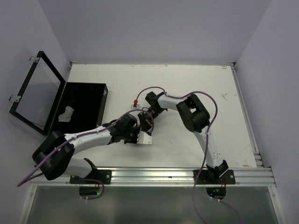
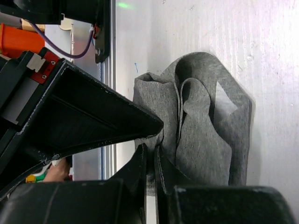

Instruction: Roll the underwear

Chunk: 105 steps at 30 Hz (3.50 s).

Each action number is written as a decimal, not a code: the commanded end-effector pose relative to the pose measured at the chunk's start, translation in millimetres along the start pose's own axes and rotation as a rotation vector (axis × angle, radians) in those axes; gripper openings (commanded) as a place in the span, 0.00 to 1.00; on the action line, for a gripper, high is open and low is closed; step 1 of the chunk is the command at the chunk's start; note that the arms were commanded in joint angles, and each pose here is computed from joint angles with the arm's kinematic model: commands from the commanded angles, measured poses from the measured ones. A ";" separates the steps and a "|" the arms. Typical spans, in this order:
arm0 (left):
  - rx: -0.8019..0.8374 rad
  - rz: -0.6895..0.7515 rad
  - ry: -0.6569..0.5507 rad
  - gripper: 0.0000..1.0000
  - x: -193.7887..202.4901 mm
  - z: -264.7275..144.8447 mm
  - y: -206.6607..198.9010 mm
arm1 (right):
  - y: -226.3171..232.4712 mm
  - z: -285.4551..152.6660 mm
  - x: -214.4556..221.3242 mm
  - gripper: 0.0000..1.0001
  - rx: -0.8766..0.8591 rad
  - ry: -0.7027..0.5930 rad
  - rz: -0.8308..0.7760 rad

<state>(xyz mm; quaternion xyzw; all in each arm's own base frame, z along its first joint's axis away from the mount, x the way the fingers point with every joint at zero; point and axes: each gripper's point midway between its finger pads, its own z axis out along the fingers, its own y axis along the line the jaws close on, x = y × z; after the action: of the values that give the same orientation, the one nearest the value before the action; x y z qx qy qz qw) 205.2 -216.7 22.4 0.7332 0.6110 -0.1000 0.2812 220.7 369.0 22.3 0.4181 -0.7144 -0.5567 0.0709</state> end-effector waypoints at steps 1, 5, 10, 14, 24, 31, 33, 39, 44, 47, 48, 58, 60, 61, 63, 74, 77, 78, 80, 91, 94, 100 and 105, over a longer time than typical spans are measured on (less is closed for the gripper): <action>0.035 -0.012 0.025 0.13 4.8 11.6 -8.2 | -66.6 0.3 46.6 0.03 0.241 0.161 0.014; 0.149 -0.046 0.054 0.06 15.9 15.4 -35.0 | -47.0 -22.4 12.5 0.33 0.293 0.092 -0.051; 0.274 -0.093 0.077 0.04 17.8 11.9 -57.2 | -24.3 -79.1 -55.4 0.64 0.369 -0.062 -0.137; 0.361 -0.137 0.090 0.03 14.7 9.4 -66.1 | 2.3 -142.2 -110.4 0.63 0.442 -0.222 -0.228; 0.527 -0.414 0.140 0.09 34.9 18.9 -9.5 | 78.4 -242.5 -93.6 0.53 0.570 -0.438 -0.314; 0.553 -0.351 0.106 0.17 36.6 52.7 48.2 | 109.7 -226.4 -44.6 0.43 0.616 -0.423 -0.403; 0.618 -0.376 0.125 0.18 44.8 63.7 42.7 | 120.1 -209.8 -31.6 0.43 0.586 -0.398 -0.429; 0.703 -0.395 0.109 0.21 51.5 79.7 49.7 | 107.5 -162.9 -16.1 0.40 0.772 -0.191 -0.623; 0.713 -0.413 0.066 0.25 50.4 81.8 58.7 | 91.4 -115.5 -34.0 0.43 0.855 -0.116 -0.780; 0.719 -0.416 0.062 0.27 51.0 82.2 58.7 | 64.0 -84.1 -30.0 0.42 0.874 -0.040 -0.833; 0.726 -0.421 0.065 0.27 52.0 82.8 57.0 | 58.0 -78.9 -29.7 0.42 0.885 -0.031 -0.853; 0.720 -0.428 0.068 0.29 57.0 83.7 48.8 | 7.6 -63.7 -32.0 0.48 0.981 0.007 -0.965; 0.720 -0.430 0.072 0.29 58.5 85.0 48.0 | 2.4 -59.1 -29.9 0.48 0.968 0.020 -0.977; 0.719 -0.431 0.070 0.29 58.5 85.8 48.0 | 1.0 -57.9 -29.8 0.48 0.966 0.019 -0.980; 0.720 -0.432 0.071 0.30 59.0 86.3 47.4 | 0.3 -53.4 -28.1 0.48 0.941 0.023 -0.987; 0.725 -0.428 0.080 0.30 61.3 86.6 46.6 | 38.5 -51.3 -23.6 0.40 0.800 0.113 -1.022; 0.730 -0.432 0.080 0.30 61.1 87.1 46.1 | 37.4 -48.5 -20.0 0.42 0.776 0.137 -1.030; 0.729 -0.432 0.078 0.30 60.5 87.0 46.8 | 34.3 -47.0 -18.5 0.44 0.774 0.149 -1.037; 0.731 -0.435 0.076 0.30 60.0 87.1 46.6 | 21.8 -44.6 -16.9 0.45 0.783 0.165 -1.041; 0.737 -0.435 0.063 0.31 57.8 82.8 43.2 | -28.4 -35.8 -4.7 0.44 0.836 0.225 -1.083; 0.729 -0.429 0.059 0.32 55.6 80.6 46.2 | -31.6 -35.3 3.1 0.34 0.833 0.238 -1.081; 0.705 -0.415 0.002 0.35 38.4 65.8 60.7 | -36.7 -29.7 19.6 0.06 0.787 0.281 -1.018; 0.602 -0.389 -0.074 0.37 18.2 29.3 93.2 | -29.8 -22.9 26.3 0.00 0.724 0.251 -0.927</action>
<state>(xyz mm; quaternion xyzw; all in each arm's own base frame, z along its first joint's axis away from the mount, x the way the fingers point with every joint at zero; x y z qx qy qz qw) 269.2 -239.6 25.1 0.5841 0.6913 -0.4253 -0.0094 257.1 352.1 33.8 0.7526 -0.5502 -0.1673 -0.3208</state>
